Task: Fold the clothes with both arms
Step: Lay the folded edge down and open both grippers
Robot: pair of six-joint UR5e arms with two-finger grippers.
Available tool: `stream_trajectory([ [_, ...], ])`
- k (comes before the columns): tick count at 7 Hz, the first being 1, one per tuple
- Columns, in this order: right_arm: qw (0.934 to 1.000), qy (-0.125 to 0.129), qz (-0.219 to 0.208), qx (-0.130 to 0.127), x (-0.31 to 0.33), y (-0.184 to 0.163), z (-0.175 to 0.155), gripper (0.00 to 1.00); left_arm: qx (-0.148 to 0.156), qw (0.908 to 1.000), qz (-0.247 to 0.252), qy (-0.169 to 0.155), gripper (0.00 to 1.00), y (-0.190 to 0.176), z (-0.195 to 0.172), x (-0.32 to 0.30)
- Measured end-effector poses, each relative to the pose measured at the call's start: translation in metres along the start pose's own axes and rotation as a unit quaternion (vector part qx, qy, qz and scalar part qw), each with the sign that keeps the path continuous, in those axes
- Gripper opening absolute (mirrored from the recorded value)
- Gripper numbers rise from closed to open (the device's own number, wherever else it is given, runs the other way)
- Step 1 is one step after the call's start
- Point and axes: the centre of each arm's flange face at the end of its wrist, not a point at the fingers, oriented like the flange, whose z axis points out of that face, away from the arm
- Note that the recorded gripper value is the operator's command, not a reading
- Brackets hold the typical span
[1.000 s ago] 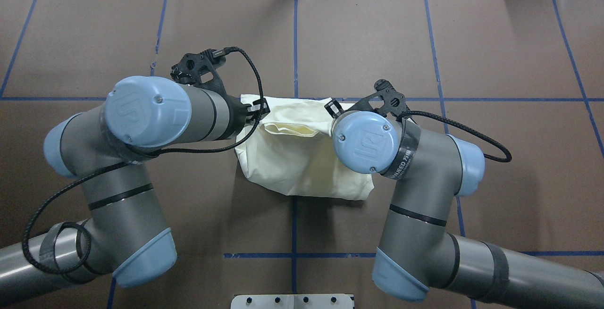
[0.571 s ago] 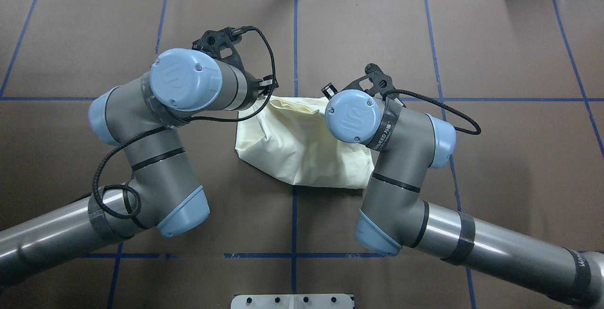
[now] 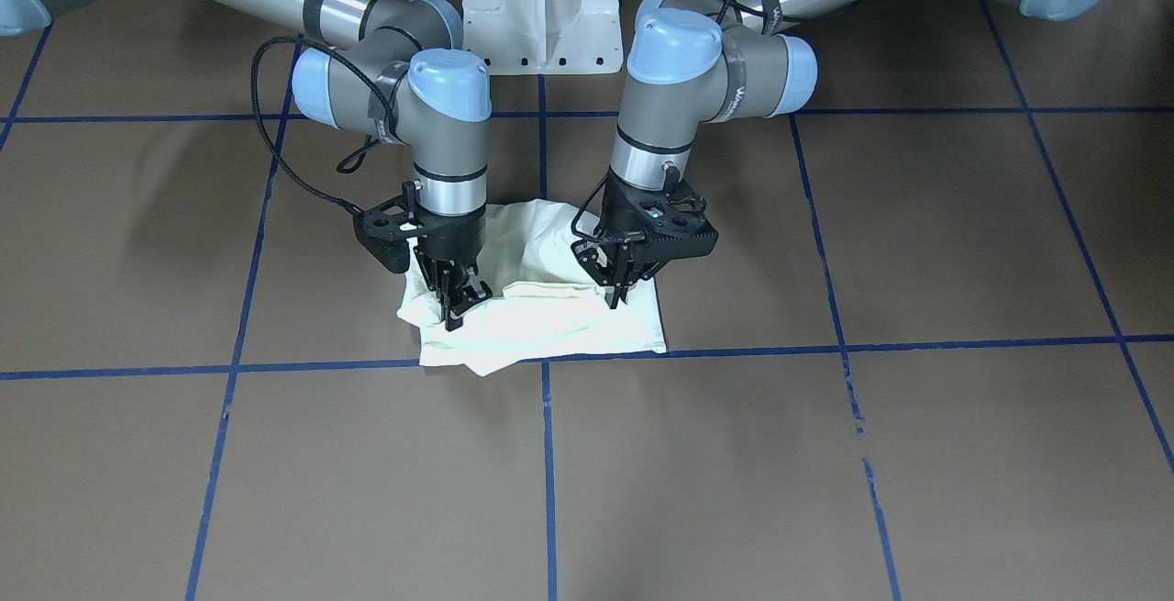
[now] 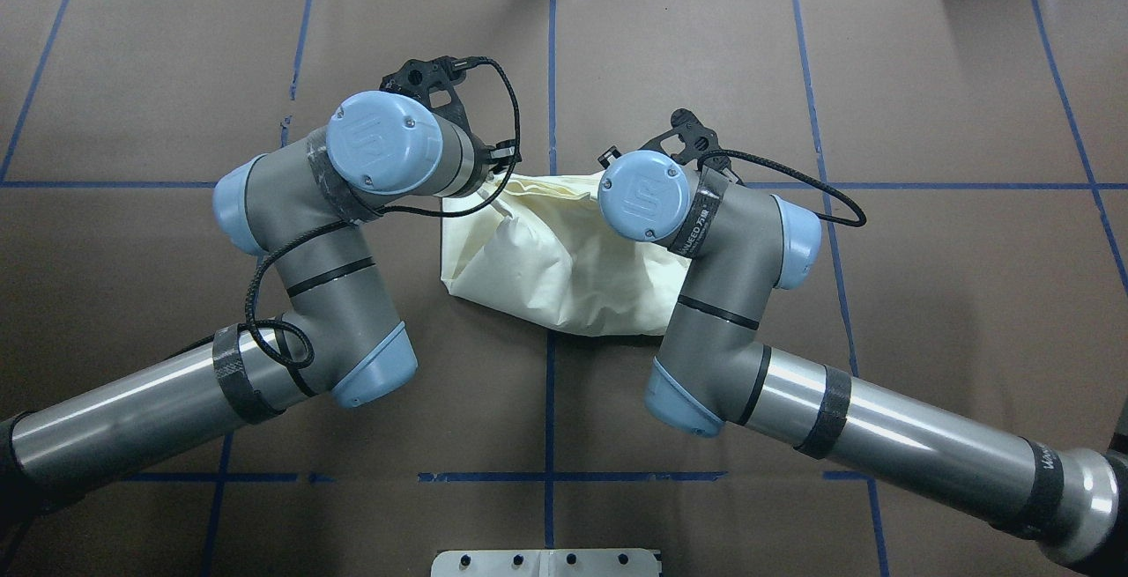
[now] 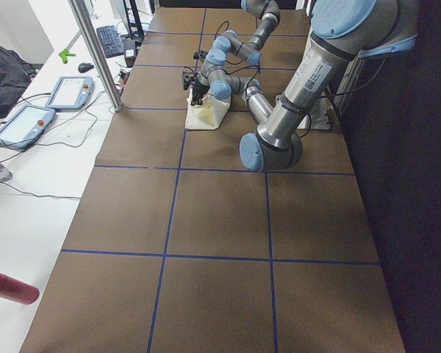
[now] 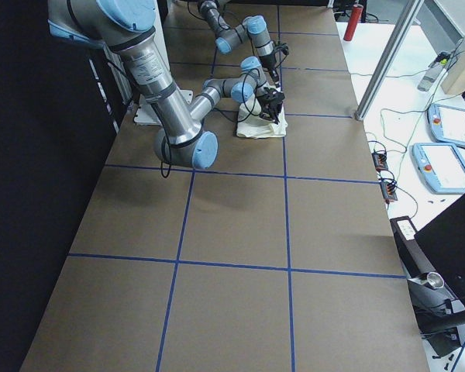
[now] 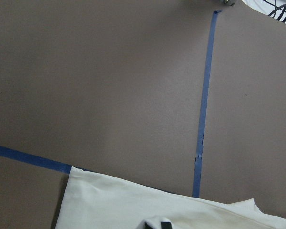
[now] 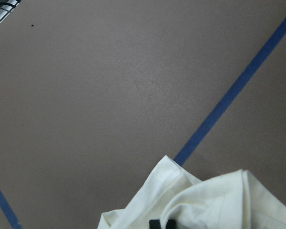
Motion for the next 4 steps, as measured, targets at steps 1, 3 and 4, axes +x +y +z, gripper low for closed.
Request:
stream_trajectory([
  [1,1.0,0.002,-0.005,0.001,0.0005,-0.0012,0.0033,0.06,-0.001,1.0,0.002,-0.002,0.0,-0.0001,0.0033,-0.0011],
  [3,0.9998,0.004,-0.021,0.003,0.0008,-0.0029,0.0068,1.0,-0.001,1.0,0.003,0.0,0.99,0.0003,0.0048,-0.0014],
  [4,0.999,0.004,-0.044,0.004,0.0002,-0.0036,0.007,1.0,-0.001,0.9999,0.015,0.002,1.0,0.0005,0.0046,-0.0025],
])
